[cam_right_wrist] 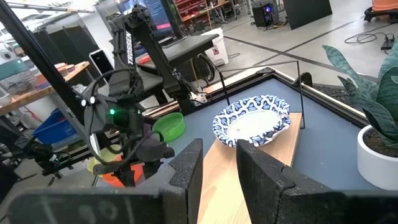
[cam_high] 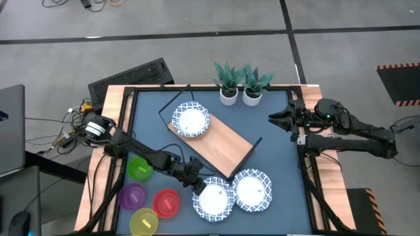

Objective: Place and stack bowls onto a shelf
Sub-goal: Stack the left blue bowl on top of the blue bowl on the shelf

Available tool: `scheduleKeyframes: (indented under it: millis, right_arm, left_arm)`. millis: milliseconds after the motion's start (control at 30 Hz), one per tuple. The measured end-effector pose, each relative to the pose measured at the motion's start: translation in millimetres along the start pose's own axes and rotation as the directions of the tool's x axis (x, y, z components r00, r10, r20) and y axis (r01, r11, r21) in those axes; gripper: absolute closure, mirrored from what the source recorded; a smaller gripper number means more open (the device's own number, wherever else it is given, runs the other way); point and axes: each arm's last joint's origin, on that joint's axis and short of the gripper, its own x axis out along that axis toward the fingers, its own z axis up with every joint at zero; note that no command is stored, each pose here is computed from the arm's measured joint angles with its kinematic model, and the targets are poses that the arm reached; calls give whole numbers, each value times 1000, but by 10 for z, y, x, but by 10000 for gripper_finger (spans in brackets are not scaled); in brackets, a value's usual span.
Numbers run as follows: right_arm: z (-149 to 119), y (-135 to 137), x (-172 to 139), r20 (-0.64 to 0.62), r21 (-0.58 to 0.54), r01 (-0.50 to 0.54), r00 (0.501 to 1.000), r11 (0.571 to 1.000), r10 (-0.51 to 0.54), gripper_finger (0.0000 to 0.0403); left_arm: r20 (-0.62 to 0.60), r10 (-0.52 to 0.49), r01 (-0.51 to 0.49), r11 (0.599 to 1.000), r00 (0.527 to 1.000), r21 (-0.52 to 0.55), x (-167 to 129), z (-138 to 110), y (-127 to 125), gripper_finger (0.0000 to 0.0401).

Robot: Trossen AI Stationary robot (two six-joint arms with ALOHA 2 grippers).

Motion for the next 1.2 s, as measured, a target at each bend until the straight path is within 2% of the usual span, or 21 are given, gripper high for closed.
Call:
scheduleKeyframes:
  millis: [67,200,267,367,500,533,667,867,1067,1200]
  right_arm:
    - [2,1,-1,2,0,0,1000,1000,0,280]
    - [5,2,0,5,6,-1,1000,1000,1,280]
    - [7,3,-1,8,7,-2,1000,1000,2,280]
    - [6,2,0,7,8,-2,1000,1000,2,280]
    - [6,2,0,6,18,-2,1000,1000,2,280]
    - [6,2,0,6,18,-2,1000,1000,2,280]
    - [7,2,0,7,18,-2,1000,1000,2,280]
    - [6,2,0,7,18,-2,1000,1000,2,280]
    - [6,2,-1,7,15,-2,1000,1000,2,280]
    - [6,2,0,7,15,-2,1000,1000,2,280]
  left_arm:
    - [-30,-48,47,999,998,-6,80,2,-3,218]
    - [-36,-49,48,999,998,-16,69,17,-1,223]
    - [-34,-32,31,999,999,-18,47,17,9,238]
    - [-36,-31,31,999,999,-10,45,7,3,288]
    - [-33,-41,42,998,999,37,61,7,-1,378]
    - [-32,-42,44,998,999,41,62,12,-1,388]
    - [-29,-33,34,999,999,29,58,38,17,397]
    - [-70,-52,48,997,996,-65,-75,53,-25,401]
    - [-80,-32,18,985,996,-169,-410,48,-88,401]
    - [-4,-27,25,963,1000,-267,-725,87,-138,401]
